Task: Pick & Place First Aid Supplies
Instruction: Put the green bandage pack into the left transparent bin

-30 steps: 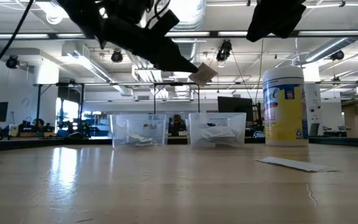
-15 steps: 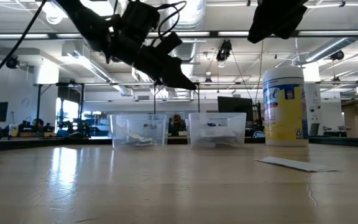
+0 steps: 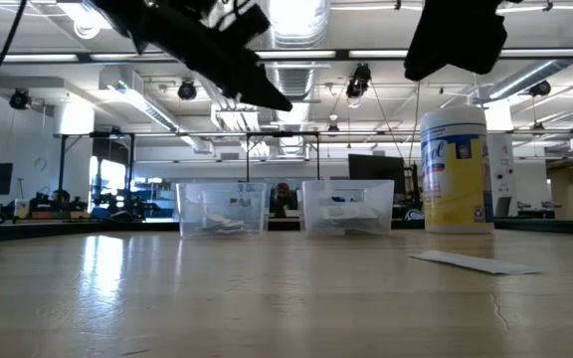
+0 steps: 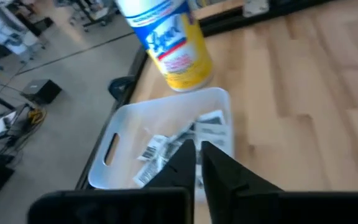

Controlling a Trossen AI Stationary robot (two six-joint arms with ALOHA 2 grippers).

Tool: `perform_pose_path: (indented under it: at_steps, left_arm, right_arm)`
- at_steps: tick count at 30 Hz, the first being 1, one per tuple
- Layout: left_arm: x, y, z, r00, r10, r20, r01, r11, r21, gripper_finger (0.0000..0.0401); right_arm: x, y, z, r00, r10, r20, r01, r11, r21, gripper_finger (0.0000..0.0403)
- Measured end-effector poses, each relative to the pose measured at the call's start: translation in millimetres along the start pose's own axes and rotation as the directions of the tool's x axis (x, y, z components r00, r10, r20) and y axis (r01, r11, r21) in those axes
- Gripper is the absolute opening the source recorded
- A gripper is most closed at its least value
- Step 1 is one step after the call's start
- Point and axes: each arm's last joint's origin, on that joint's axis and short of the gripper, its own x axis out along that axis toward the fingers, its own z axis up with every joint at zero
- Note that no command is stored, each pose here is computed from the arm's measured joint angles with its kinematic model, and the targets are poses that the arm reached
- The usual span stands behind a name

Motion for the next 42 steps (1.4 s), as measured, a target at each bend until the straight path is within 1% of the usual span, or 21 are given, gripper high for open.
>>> perform_pose_path:
  at_steps: [6, 10, 14, 16, 19, 25, 28, 31, 33, 38, 42]
  left_arm:
    - [-34, -14, 10, 0.995, -0.091, -0.034, 0.091, 0.996, 0.015, 0.0078]
    - [-58, -26, 11, 0.983, -0.167, -0.081, 0.168, 0.986, 0.004, 0.0112]
    - [-81, -39, 11, 0.962, -0.245, -0.123, 0.248, 0.969, 0.009, 0.0123]
    - [-90, -47, 12, 0.95, -0.282, -0.132, 0.283, 0.959, -0.011, 0.0122]
    - [-102, -60, 13, 0.933, -0.334, -0.136, 0.336, 0.942, -0.012, 0.0119]
    - [-121, -87, 15, 0.9, -0.417, -0.125, 0.422, 0.907, 0.008, 0.0114]
    - [-130, -97, 15, 0.891, -0.438, -0.122, 0.442, 0.897, 0.013, 0.0111]
    - [-138, -106, 14, 0.879, -0.46, -0.127, 0.464, 0.886, -0.003, 0.0109]
    - [-142, -110, 12, 0.869, -0.473, -0.147, 0.475, 0.88, -0.023, 0.0108]
    - [-150, -121, 3, 0.865, -0.463, -0.193, 0.46, 0.886, -0.061, 0.0107]
    - [-153, -129, -11, 0.873, -0.44, -0.212, 0.431, 0.898, -0.087, 0.0108]
  right_arm:
    - [7, -7, -9, 0.999, -0.027, -0.027, 0.03, 0.994, 0.105, 0.0043]
    - [14, -14, -18, 0.997, -0.056, -0.054, 0.063, 0.988, 0.138, 0.0043]
    - [19, -21, -25, 0.994, -0.08, -0.075, 0.091, 0.984, 0.154, 0.0051]
    - [22, -24, -27, 0.992, -0.081, -0.092, 0.094, 0.983, 0.157, 0.0063]
    - [24, -27, -28, 0.991, -0.087, -0.103, 0.103, 0.982, 0.156, 0.0085]
    - [25, -30, -25, 0.991, -0.096, -0.095, 0.105, 0.99, 0.094, 0.0129]
    - [27, -30, -25, 0.992, -0.089, -0.087, 0.09, 0.996, 0.005, 0.0143]
    - [29, -30, -26, 0.995, -0.07, -0.072, 0.062, 0.993, -0.102, 0.0153]
    - [32, -31, -27, 0.996, -0.054, -0.065, 0.045, 0.989, -0.14, 0.0155]
    - [40, -41, -32, 0.995, -0.06, -0.086, 0.044, 0.982, -0.186, 0.0157]
    - [44, -48, -39, 0.992, -0.082, -0.101, 0.055, 0.969, -0.242, 0.0157]
